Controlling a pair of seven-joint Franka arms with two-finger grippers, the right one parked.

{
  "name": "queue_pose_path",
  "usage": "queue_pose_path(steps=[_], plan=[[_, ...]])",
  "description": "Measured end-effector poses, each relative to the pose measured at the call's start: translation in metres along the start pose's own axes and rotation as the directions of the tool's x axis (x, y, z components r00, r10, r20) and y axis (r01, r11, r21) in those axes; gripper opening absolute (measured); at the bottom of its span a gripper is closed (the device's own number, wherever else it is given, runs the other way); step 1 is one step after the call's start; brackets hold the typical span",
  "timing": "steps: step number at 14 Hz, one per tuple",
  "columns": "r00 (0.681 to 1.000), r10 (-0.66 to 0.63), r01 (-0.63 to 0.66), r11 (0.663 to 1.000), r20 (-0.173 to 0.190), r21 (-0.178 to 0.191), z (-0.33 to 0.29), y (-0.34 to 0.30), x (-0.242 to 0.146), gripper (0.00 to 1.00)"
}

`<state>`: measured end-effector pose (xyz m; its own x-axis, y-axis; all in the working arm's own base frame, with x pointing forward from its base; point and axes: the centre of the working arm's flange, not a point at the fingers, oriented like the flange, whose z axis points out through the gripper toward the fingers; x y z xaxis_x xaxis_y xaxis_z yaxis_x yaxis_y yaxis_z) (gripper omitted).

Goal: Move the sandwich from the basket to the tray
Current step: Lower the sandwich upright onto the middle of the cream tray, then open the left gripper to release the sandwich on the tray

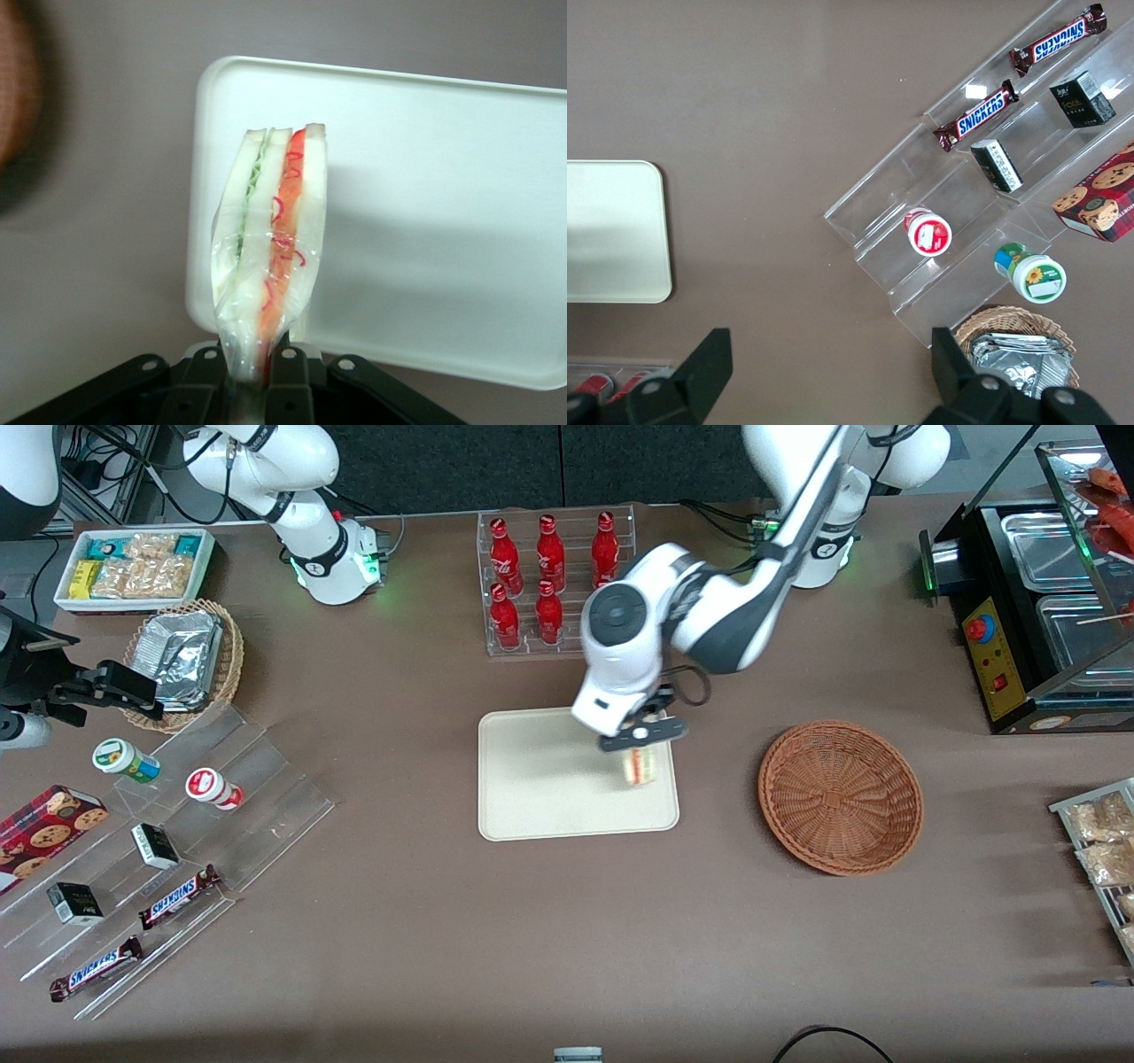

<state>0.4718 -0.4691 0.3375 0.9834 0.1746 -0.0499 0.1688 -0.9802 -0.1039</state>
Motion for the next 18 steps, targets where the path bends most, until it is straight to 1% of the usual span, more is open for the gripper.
queue_pose_path(steps=[1, 2, 7, 12, 13, 17, 18], plan=[[1.0, 0.004, -0.005, 1.0, -0.014, -0.017, 0.012, 0.015, -0.007, 0.15], [1.0, 0.013, -0.014, 1.0, -0.022, -0.026, 0.024, 0.029, -0.016, 0.15], [0.997, 0.071, -0.072, 0.997, -0.031, -0.024, 0.066, 0.065, -0.054, 0.15], [0.997, 0.072, -0.072, 0.997, -0.026, -0.011, 0.083, 0.068, -0.055, 0.15], [0.997, 0.071, -0.071, 0.997, -0.026, -0.01, 0.084, 0.068, -0.055, 0.2], [0.997, 0.071, -0.071, 0.997, -0.025, -0.007, 0.086, 0.068, -0.054, 0.59], [0.997, 0.07, -0.071, 0.997, -0.025, -0.007, 0.086, 0.068, -0.054, 0.7]])
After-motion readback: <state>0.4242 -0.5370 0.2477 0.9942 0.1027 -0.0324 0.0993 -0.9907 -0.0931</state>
